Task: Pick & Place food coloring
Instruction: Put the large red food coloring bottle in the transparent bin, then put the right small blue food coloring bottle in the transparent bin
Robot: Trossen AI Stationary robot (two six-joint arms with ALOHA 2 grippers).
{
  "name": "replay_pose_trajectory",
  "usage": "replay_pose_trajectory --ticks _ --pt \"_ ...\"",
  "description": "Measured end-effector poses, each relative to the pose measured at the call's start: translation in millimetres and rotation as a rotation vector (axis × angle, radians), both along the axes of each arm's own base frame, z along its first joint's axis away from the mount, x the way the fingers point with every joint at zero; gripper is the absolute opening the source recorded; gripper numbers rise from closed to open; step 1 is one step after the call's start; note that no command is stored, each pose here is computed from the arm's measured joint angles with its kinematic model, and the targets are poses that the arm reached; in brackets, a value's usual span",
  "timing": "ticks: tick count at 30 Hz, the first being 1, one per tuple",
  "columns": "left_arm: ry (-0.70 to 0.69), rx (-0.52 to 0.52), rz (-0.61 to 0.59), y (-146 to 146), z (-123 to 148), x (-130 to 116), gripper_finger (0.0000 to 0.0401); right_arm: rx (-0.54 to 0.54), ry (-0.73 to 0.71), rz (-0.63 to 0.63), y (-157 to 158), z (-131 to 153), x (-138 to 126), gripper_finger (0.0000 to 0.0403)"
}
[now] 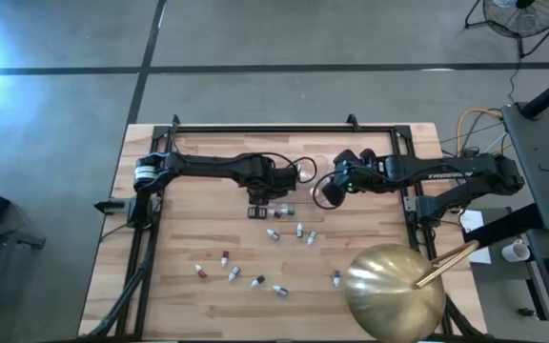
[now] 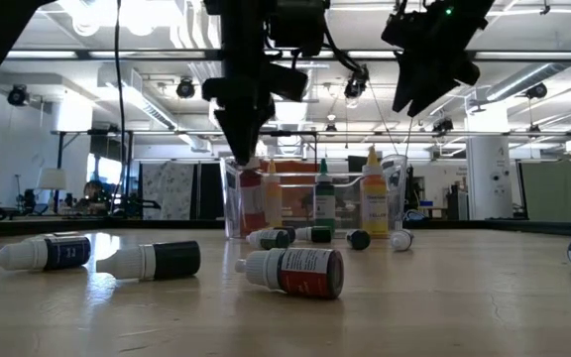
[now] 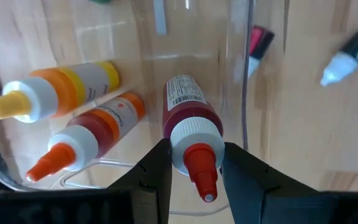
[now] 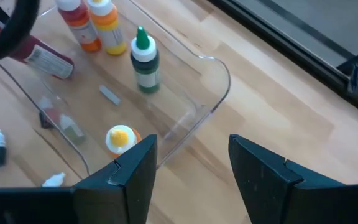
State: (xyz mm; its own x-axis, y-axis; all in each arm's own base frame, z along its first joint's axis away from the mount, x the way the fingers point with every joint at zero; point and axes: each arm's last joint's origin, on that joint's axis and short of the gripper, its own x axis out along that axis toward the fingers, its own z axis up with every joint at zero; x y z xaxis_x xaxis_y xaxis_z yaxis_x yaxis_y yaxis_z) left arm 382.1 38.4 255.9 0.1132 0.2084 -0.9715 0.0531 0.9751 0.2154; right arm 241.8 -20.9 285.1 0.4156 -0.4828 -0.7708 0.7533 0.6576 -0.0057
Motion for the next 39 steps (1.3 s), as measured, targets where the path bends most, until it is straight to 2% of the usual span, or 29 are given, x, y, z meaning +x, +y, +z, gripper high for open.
replay_pose_trajectory --ticks 6,18,23,29,32,39 --pt "0.029 0.0 -0.027 -0.9 -4.8 -2.2 0.0094 0.005 0.001 -0.007 0.0 -1.4 -0.2 0.0192" --pt "-0.006 -0.001 -0.019 0.4 -4.6 0.9 0.0094 0.027 -0.048 -0.054 -0.1 -0.6 1.6 0.0192" --pt "-0.015 -0.049 0.004 0.2 -5.4 0.9 0.0097 0.028 -0.075 -0.053 -0.1 0.4 3.9 0.0192" --pt "-0.021 -0.073 0.021 -0.6 -5.4 0.9 0.0141 0.027 -0.088 -0.052 -0.2 1.1 4.9 0.0191" --pt "-0.018 -0.04 0.026 0.4 -5.3 0.7 0.0162 0.027 -0.088 -0.053 -0.2 1.1 4.9 0.0191" --pt "-0.037 0.003 0.033 1.3 3.0 -2.8 0.0173 0.026 -0.089 -0.05 -0.2 1.2 5.2 0.0191"
